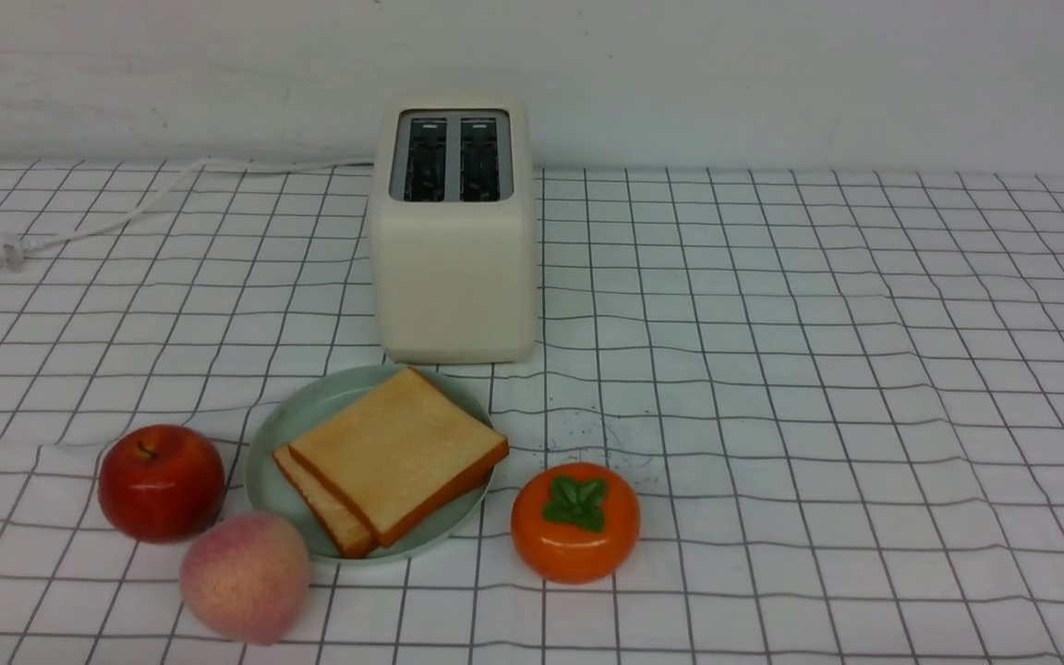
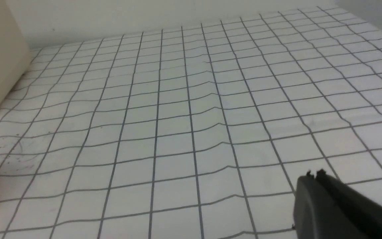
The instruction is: Take toasted bread from bread machine on white checkered table place on plate.
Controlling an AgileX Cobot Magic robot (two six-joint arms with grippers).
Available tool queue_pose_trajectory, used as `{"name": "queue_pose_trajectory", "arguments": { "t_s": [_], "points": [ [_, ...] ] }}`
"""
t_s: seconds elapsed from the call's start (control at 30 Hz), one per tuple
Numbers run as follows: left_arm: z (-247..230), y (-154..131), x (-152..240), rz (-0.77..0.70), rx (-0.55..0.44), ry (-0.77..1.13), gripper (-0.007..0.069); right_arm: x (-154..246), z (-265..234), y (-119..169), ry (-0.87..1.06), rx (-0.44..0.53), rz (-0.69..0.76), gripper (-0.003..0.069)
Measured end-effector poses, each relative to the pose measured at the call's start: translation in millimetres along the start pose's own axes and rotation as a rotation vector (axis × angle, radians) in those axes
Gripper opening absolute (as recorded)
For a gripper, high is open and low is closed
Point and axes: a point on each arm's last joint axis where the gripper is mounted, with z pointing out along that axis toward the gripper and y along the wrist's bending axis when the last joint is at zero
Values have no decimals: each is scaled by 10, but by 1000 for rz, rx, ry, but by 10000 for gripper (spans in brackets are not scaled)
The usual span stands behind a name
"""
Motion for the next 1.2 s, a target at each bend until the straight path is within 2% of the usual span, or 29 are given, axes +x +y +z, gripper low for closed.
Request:
{"name": "queue_pose_trajectory", "arguments": {
  "t_s": [0.27, 0.4, 0.57, 1.2],
  "points": [
    [1, 0, 3, -1, 0, 2, -2, -1, 0, 1, -1, -1, -11, -20],
    [1, 0, 3, -1, 0, 2, 1, 9, -1, 23, 9, -26, -88, -20],
    [1, 0, 3, -1, 0, 2, 6, 105, -10, 71, 109, -89, -200, -20],
    [1, 0, 3, -1, 0, 2, 21, 120, -22, 84, 145, -106, -218, -10]
  ]
}}
